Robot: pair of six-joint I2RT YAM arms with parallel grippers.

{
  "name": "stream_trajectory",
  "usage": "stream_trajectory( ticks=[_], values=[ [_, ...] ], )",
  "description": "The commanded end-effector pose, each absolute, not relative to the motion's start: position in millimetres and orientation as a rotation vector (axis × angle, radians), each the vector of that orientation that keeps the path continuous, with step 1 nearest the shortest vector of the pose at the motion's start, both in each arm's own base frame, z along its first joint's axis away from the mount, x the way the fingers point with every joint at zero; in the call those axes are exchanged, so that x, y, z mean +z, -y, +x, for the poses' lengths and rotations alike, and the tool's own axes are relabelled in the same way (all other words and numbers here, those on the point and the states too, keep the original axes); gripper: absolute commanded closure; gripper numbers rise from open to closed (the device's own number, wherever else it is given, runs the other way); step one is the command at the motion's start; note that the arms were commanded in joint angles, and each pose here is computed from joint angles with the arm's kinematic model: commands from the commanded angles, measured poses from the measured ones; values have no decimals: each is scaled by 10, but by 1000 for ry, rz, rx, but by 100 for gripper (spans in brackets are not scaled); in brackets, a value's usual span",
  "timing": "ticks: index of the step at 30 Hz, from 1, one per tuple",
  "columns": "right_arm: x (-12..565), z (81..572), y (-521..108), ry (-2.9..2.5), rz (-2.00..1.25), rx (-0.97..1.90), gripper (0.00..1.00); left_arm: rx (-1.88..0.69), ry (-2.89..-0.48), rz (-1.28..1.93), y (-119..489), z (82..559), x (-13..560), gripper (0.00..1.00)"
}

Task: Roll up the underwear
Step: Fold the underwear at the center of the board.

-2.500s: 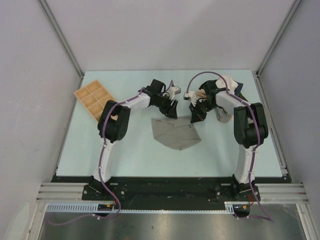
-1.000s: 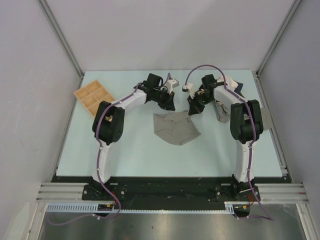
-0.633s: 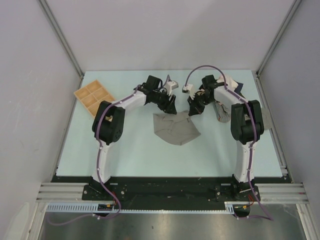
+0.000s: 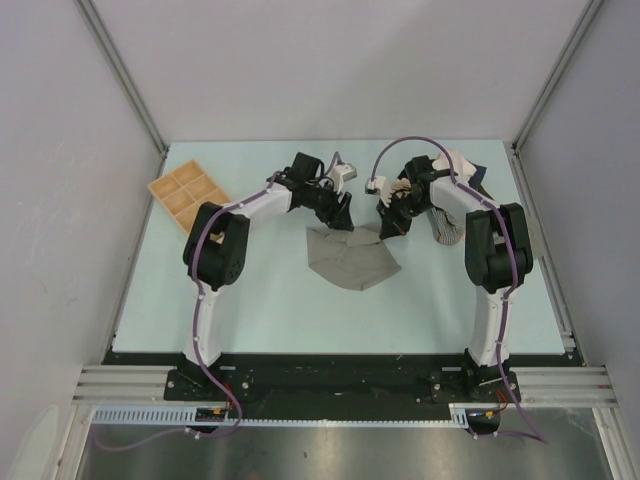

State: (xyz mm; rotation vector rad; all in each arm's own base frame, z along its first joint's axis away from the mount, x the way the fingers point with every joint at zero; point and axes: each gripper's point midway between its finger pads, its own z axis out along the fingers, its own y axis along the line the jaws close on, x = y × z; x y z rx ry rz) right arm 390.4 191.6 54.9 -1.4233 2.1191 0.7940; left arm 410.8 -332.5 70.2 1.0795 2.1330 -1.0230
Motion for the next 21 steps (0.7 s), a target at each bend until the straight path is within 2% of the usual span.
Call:
stream_trajectory(
  ticks=[1, 7, 12, 19, 21],
  values=[
    [744, 3910, -1966, -2047, -1434, 802, 100, -1072, -2064, 1152, 3426, 4088, 807, 38],
    [737, 3910, -1972, -2049, -1425, 820, 100, -1039, -2098, 1166, 3404, 4089, 709, 47],
    [726, 3892, -1975, -2056, -1423, 832, 100, -995, -2120, 1177, 3381, 4096, 645, 49],
    [737, 3900, -1969, -2055, -1418, 834, 100, -972, -2142, 1186, 3365, 4097, 596, 62],
    [733, 3894, -1972, -2056, -1417, 840, 100, -964, -2143, 1191, 3364, 4099, 602, 71]
  ],
)
